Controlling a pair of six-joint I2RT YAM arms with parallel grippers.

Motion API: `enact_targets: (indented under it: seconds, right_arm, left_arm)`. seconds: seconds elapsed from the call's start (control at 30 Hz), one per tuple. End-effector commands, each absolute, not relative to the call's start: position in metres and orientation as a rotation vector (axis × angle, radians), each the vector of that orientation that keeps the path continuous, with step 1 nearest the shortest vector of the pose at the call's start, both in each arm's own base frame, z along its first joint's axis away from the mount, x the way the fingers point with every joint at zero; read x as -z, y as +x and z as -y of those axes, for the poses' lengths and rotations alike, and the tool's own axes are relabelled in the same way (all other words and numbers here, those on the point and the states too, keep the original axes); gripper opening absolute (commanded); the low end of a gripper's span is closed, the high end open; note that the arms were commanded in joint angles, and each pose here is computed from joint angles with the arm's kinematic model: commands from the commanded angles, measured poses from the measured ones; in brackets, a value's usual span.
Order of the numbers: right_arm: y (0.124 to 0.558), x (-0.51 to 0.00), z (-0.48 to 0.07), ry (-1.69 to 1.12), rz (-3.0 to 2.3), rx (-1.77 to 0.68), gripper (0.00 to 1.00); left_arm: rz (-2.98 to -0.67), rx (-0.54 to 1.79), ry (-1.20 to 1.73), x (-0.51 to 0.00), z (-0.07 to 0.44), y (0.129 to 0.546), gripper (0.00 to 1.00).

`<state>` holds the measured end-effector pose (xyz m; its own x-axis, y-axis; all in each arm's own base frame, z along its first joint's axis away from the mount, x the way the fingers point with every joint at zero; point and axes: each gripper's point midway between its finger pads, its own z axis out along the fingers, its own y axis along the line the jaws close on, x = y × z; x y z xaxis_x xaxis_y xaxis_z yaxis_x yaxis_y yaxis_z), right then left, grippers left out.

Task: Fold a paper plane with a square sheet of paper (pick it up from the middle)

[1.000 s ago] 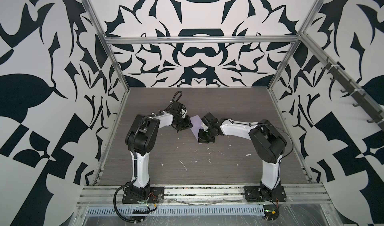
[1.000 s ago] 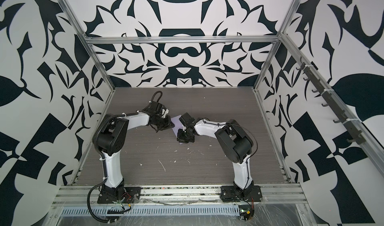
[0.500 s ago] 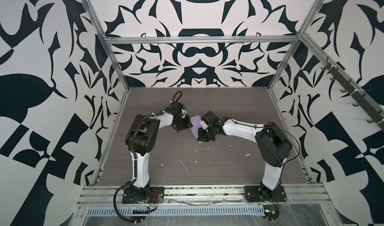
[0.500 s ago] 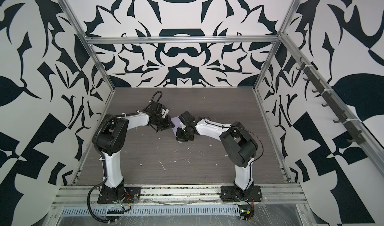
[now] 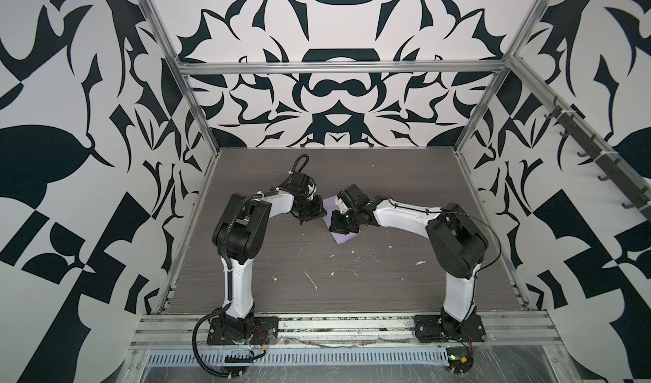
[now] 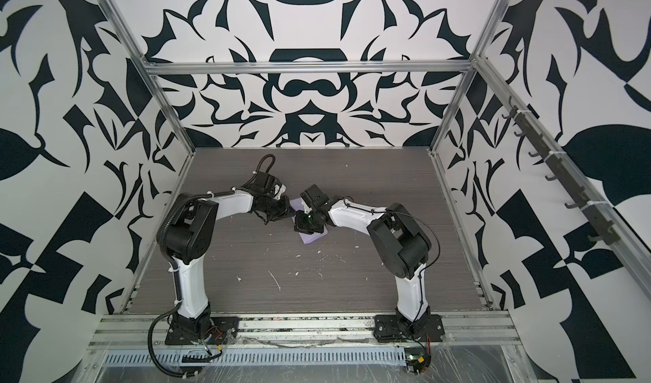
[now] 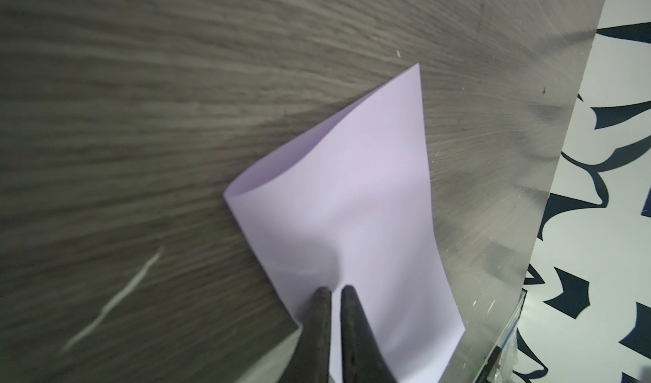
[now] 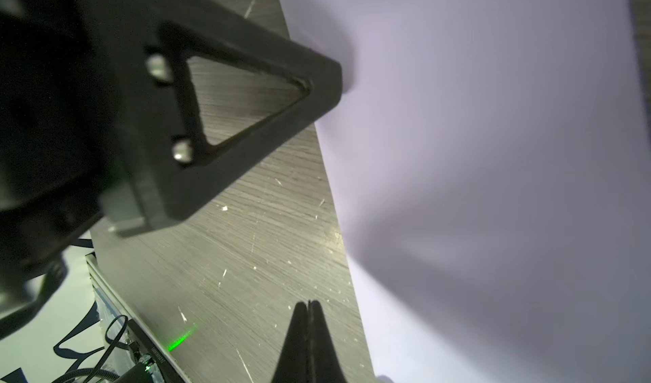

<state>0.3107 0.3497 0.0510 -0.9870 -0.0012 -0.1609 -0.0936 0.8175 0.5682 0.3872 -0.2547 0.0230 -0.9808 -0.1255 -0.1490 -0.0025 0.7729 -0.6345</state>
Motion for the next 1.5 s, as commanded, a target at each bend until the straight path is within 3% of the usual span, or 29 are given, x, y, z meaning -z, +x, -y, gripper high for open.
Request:
enact_targets:
  seconds: [0.0, 0.33, 0.6, 0.87, 1.2, 1.47]
  right_arm:
    - [0.318, -0.05, -0.352, -0.053, -2.852, -0.868, 0.0]
    - [0.285, -0.017, -0.327, -0.051, -3.001, -0.771, 0.0]
    - [0.249, -0.021, -0.294, -0.047, -3.048, -0.718, 0.0]
    - [0.287, -0.088, -0.332, -0.125, -2.786, -0.942, 0.0]
    - [0.329, -0.068, -0.358, -0.092, -2.786, -0.897, 0.0]
    - [0.324, -0.037, -0.347, -0.079, -2.878, -0.808, 0.0]
  left_arm:
    - [-2.933, 0.783, -0.222, 0.012, 0.224, 0.364, 0.13]
    - [-2.942, 0.762, -0.236, 0.017, 0.221, 0.362, 0.13]
    - [-2.943, 0.755, -0.238, 0.017, 0.22, 0.361, 0.13]
    - [-2.908, 0.832, -0.254, 0.004, 0.228, 0.364, 0.13]
    - [-2.822, 1.006, -0.172, -0.033, 0.249, 0.375, 0.19]
    - [-2.824, 0.996, -0.069, -0.035, 0.248, 0.371, 0.21]
